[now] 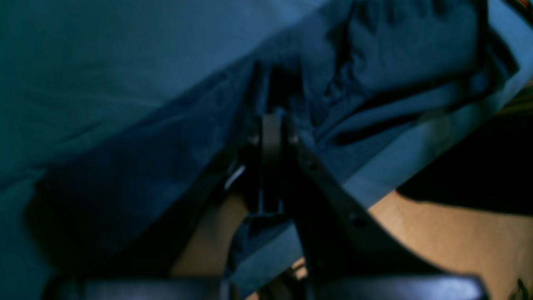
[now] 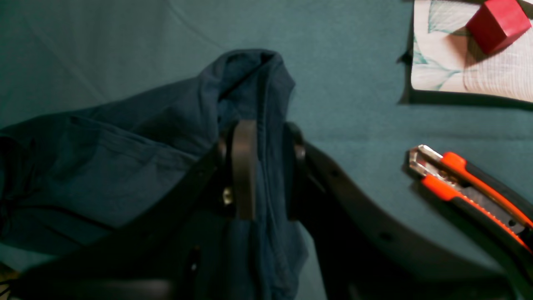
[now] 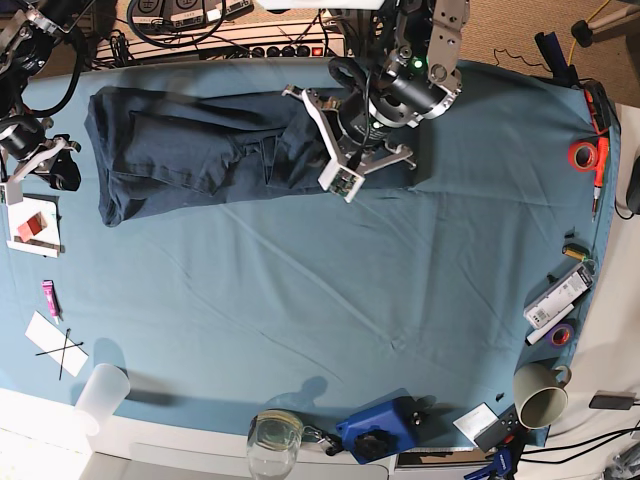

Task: Fold the T-shirt properly
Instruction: 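Fold the strip's end with the left gripper toward the right gripper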

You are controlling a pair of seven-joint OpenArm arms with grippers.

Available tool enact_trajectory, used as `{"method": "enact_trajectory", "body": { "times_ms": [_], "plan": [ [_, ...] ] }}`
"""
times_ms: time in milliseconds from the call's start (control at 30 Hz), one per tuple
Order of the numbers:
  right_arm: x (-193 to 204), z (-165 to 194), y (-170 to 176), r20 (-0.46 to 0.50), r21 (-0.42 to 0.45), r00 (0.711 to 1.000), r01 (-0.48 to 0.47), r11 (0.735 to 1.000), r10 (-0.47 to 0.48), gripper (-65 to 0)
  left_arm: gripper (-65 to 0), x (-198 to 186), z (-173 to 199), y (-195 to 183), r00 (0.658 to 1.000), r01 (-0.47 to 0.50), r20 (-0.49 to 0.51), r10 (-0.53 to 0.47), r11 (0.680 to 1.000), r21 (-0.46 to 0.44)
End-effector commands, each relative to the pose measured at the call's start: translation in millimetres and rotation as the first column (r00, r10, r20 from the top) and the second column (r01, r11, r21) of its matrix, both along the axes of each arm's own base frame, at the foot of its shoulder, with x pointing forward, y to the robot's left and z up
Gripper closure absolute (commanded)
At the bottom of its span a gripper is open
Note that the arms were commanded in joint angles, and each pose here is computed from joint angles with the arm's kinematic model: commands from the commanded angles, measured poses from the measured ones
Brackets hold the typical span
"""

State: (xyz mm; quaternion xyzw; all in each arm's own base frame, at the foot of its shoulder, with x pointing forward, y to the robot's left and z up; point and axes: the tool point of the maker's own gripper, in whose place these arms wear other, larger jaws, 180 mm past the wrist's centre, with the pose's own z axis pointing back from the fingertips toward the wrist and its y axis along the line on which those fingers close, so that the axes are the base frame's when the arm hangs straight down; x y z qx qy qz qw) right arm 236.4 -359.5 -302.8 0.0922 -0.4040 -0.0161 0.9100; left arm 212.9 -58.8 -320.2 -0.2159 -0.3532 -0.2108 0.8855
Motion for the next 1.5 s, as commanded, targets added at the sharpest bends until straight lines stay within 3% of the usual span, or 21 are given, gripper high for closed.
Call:
{"method": "enact_trajectory", "body": {
  "times_ms": [0, 100, 200, 367, 533, 700, 867, 933, 1067, 1300, 1467],
  "plan": [
    [8.5, 18.3, -5.8, 0.058, -0.025, 0.998, -0.005, 1.000, 0.007, -12.1, 0.0, 3.0, 0.8, -1.8, 1.000, -0.004, 0.014, 0.004, 1.000, 0.003],
    [9.2, 19.2, -5.9, 0.065, -0.024, 0.998, -0.004, 1.000, 0.006, -12.1, 0.0, 3.1, -24.8, 7.2, 1.000, -0.012, -0.007, 0.012, 0.995, 0.104],
    [10.3, 20.5, -5.9, 0.073, -0.024, 0.997, -0.003, 1.000, 0.004, -12.1, 0.0, -5.4, -44.1, 8.7, 0.998, 0.009, -0.068, 0.001, 0.989, 0.145],
    [10.8, 21.2, -6.0, 0.078, -0.023, 0.997, -0.002, 1.000, 0.004, -12.1, 0.0, -39.6, -46.9, -25.1, 0.968, 0.177, -0.182, -0.174, 0.984, -0.004],
    [14.9, 26.6, -6.6, 0.116, -0.021, 0.993, 0.005, 1.000, -0.002, -12.1, 0.0, -47.0, -37.1, -44.0, 0.958, 0.232, -0.164, -0.236, 0.972, -0.043],
    [16.2, 30.9, -9.2, 0.129, -0.028, 0.992, 0.008, 1.000, -0.004, -12.1, 0.0, -31.6, -18.2, -33.6, 0.977, 0.165, -0.136, -0.167, 0.986, -0.020],
    [16.9, 34.4, -12.2, 0.128, -0.042, 0.992, 0.004, 0.999, 0.001, -12.1, 0.0, -18.1, 8.6, -17.7, 0.992, 0.119, -0.033, -0.118, 0.992, 0.032],
    [16.3, 33.5, -12.1, 0.123, -0.042, 0.992, 0.003, 0.999, 0.002, -15.9, 0.0, -18.5, 10.6, -13.2, 0.994, 0.108, -0.022, -0.107, 0.993, 0.048],
    [11.7, 26.9, -12.7, 0.081, -0.051, 0.997, 0.000, 0.999, 0.004, -35.0, 0.0, -25.0, 5.8, -9.5, 0.994, 0.101, -0.040, -0.099, 0.993, 0.066],
    [5.0, 15.8, -12.2, 0.027, -0.048, 1.000, -0.001, 0.999, 0.003, -35.7, 0.0, -31.5, 1.9, -9.2, 0.993, 0.103, -0.061, -0.099, 0.992, 0.066],
    [-8.4, -17.5, -25.2, -0.095, 0.041, 0.995, 0.048, 0.998, -0.044, -35.7, 0.0, -31.9, 3.0, -11.0, 0.993, 0.106, -0.061, -0.102, 0.993, 0.054]
  ]
}}
